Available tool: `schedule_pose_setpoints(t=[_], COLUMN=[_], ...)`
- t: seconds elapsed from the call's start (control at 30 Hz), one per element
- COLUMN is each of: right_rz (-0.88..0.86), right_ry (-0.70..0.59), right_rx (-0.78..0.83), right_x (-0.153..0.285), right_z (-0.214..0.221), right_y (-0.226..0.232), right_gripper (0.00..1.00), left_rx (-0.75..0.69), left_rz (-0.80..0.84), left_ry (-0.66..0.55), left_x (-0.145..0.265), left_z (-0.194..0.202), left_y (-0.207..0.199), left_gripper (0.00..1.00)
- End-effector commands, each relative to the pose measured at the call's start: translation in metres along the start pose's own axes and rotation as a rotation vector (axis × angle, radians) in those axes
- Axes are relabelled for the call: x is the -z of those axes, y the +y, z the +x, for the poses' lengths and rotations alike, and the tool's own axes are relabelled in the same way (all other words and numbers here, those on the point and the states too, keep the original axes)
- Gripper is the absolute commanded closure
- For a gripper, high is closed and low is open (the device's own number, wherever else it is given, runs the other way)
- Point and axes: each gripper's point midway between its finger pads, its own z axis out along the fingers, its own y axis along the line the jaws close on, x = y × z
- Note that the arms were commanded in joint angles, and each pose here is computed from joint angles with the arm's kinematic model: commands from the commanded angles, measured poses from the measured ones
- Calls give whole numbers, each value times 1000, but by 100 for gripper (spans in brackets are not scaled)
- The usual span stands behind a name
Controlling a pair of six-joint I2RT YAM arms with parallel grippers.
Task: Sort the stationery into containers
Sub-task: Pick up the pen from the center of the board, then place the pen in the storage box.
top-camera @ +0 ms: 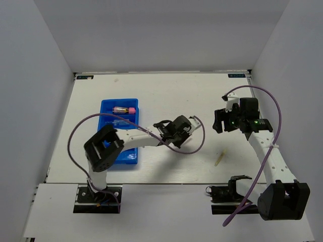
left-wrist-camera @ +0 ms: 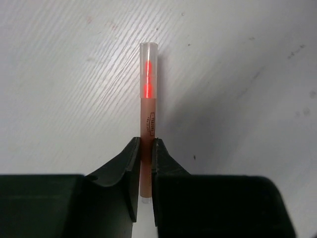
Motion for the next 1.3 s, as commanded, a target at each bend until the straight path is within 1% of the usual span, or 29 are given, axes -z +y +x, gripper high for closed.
schedule_pose_setpoints(t=[0.0,0.07,0.13,0.17,0.2,0.23,0.27,0.3,0.33,0.37,0.4,0.43,0.47,0.5,0.53,0.57,0.6,0.73,0.8,0.83,0.87,0.9,0.93,0.97,1.0,1.1,1.17,1.2,1.27], right_rz=[-26,-33,-33,-37,-41,-39,-42,-50,-51,-54,-57,-55,-59,-57,-64,-66,-69,-80,-82,-85,-87,-92,-93,-96,-95,-99,-101,-99,-110], right_ry=[-20,-21,-15,-14,-13,-11,-15,-10,-14,-11,-6,-7,-5,-1,3,1,2,5,6,7,9,11,8,12,13,14,14,11,14], right_rx=[9,13,10,11,13,8,12,7,7,7,5,5,0,-3,-2,-1,-2,-11,-12,-12,-13,-16,-15,-18,-19,-21,-21,-26,-30], right_x=[4,3,2,2,1,2,2,1,2,1,0,0,0,-1,-2,-1,-1,-2,-2,-2,-3,-4,-3,-4,-4,-4,-4,-3,-4], right_z=[-5,-5,-3,-3,-3,-2,-3,-2,-3,-2,-1,-2,-1,-1,0,0,-1,0,0,1,2,2,1,2,2,3,3,3,4], right_y=[4,5,5,5,6,6,6,8,8,8,9,8,9,8,9,10,10,12,12,12,13,13,14,14,13,14,14,12,14], right_gripper=[25,25,25,25,25,25,25,25,25,25,25,25,25,24,24,24,24,24,24,24,24,24,24,24,24,24,24,24,24], left_rx=[-26,-90,-113,-143,-130,-126,-115,-104,-135,-125,-142,-174,-181,-194,-197,-193,-187,-89,-45,-80,-32,-32,-13,42,48,112,99,79,26], left_rz=[26,26,22,1,-32,-43,-63,-75,-64,-87,-78,-97,-106,-127,-159,-170,-191,-262,-242,-195,-230,-165,-152,-194,-122,-127,-50,-67,-32], left_ry=[-124,-149,-109,-122,-95,-122,-124,-91,-132,-129,-181,-193,-181,-224,-234,-219,-253,-270,-263,-252,-239,-266,-269,-278,-329,-372,-422,-425,-431], left_x=[68,102,115,137,139,155,165,166,180,185,199,204,202,213,219,217,226,231,233,230,233,231,229,235,235,242,243,247,241], left_z=[-43,-48,-32,-28,-14,-15,-4,15,15,36,34,38,52,57,59,70,73,97,108,113,123,122,125,133,126,135,137,144,150], left_y=[4,10,16,24,38,44,57,66,68,78,76,85,88,91,100,104,107,140,149,145,161,154,155,172,163,178,170,177,171], left_gripper=[99,99,99,99,99,99,99,99,99,99,99,99,99,99,99,99,99,99,99,99,99,99,99,99,99,99,99,99,99])
